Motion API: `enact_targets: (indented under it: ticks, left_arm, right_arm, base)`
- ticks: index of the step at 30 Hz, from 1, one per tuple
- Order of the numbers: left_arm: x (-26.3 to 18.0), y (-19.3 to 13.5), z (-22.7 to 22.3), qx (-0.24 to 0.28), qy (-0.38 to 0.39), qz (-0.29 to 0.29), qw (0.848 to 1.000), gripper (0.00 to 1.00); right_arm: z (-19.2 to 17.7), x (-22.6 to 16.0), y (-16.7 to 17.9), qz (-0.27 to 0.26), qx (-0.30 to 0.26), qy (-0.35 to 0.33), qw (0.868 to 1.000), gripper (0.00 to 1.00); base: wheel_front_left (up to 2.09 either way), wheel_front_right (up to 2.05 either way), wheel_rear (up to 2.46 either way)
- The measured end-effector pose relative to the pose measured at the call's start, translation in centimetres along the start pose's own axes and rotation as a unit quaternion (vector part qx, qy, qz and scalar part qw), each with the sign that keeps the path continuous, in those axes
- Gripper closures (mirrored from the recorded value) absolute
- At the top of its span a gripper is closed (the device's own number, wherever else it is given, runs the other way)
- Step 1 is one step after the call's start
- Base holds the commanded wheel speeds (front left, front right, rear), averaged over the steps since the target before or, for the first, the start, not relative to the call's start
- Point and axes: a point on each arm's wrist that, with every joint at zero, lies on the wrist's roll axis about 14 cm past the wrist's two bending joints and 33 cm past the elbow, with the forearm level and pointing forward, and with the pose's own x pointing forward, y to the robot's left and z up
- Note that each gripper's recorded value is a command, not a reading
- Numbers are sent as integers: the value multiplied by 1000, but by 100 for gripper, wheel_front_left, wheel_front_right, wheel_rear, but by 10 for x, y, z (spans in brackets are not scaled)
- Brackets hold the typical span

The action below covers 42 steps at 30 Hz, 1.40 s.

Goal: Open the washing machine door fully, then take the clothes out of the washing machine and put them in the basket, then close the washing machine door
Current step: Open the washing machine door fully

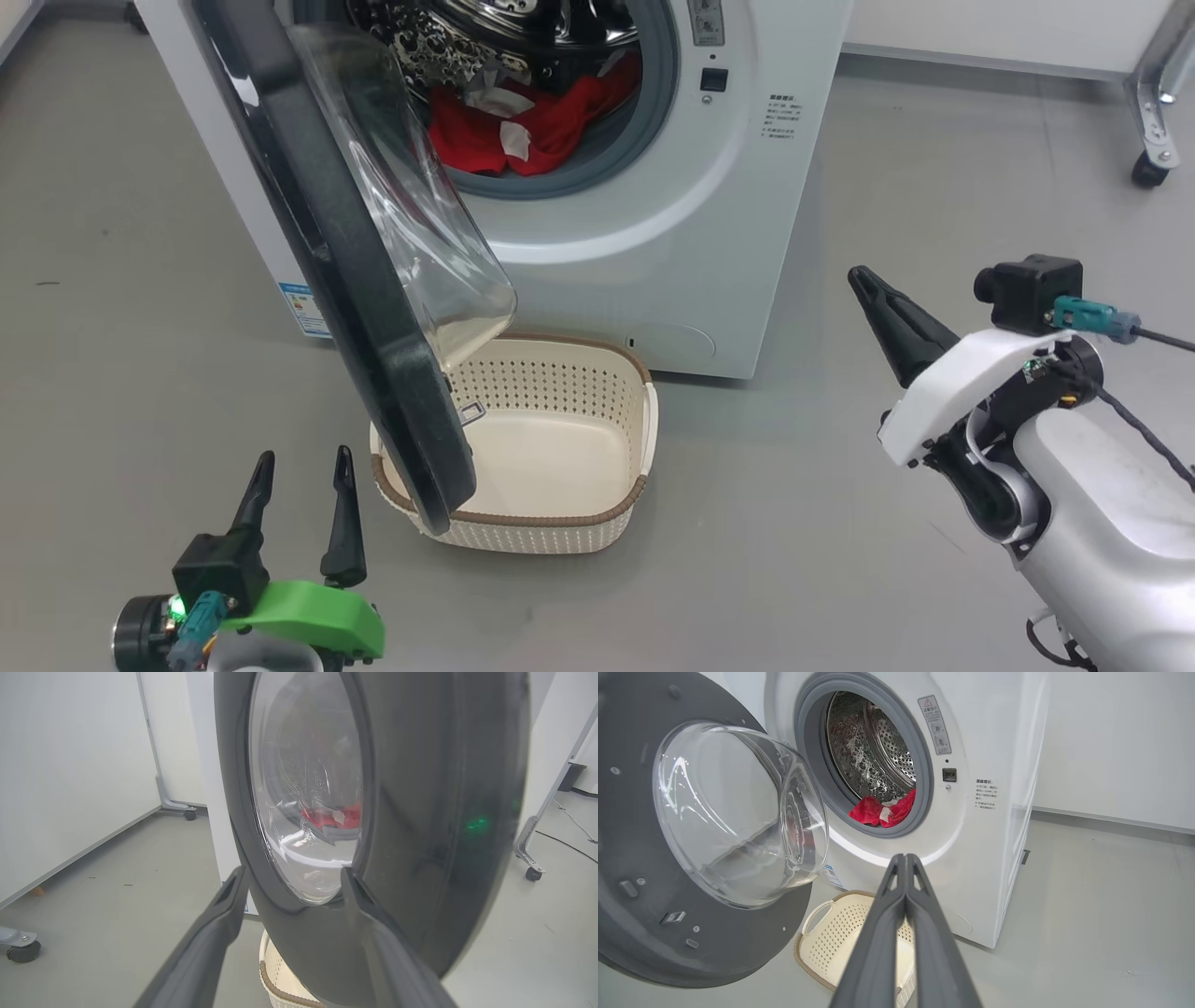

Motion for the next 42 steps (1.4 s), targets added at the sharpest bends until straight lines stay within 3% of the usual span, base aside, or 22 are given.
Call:
enact_targets:
  ticks: [11, 20, 21, 22, 23, 32, 42]
  left_arm:
    - [0, -4, 2, -2, -3, -7, 1000, 0]
    - [2, -3, 7, -4, -12, -5, 1000, 0]
    - [2, -3, 7, -4, -12, -4, 1000, 0]
    - [1, -3, 7, -4, -12, -4, 1000, 0]
    - [1, -3, 8, -5, -13, -4, 1000, 0]
    - [-10, 0, 2, -6, -6, -2, 1000, 0]
    - [-12, -3, -1, -3, -2, -6, 1000, 0]
  right_arm:
    - [-16, -44, -33, -105, 20, -62, 992, 100]
    - [-45, -64, -41, -149, 24, -39, 988, 100]
    - [-48, -66, -42, -154, 28, -38, 987, 78]
    - [-50, -68, -42, -159, 31, -37, 986, 78]
    - [-52, -70, -42, -162, 34, -36, 985, 0]
    - [-54, -80, -34, -168, 37, -45, 984, 0]
    - [-18, -83, -38, -178, 22, -103, 978, 0]
  base:
    - [0, 0, 0]
    - [0, 0, 0]
    - [0, 0, 0]
    - [0, 0, 0]
    - [0, 0, 0]
    - [0, 0, 0]
    - [0, 0, 0]
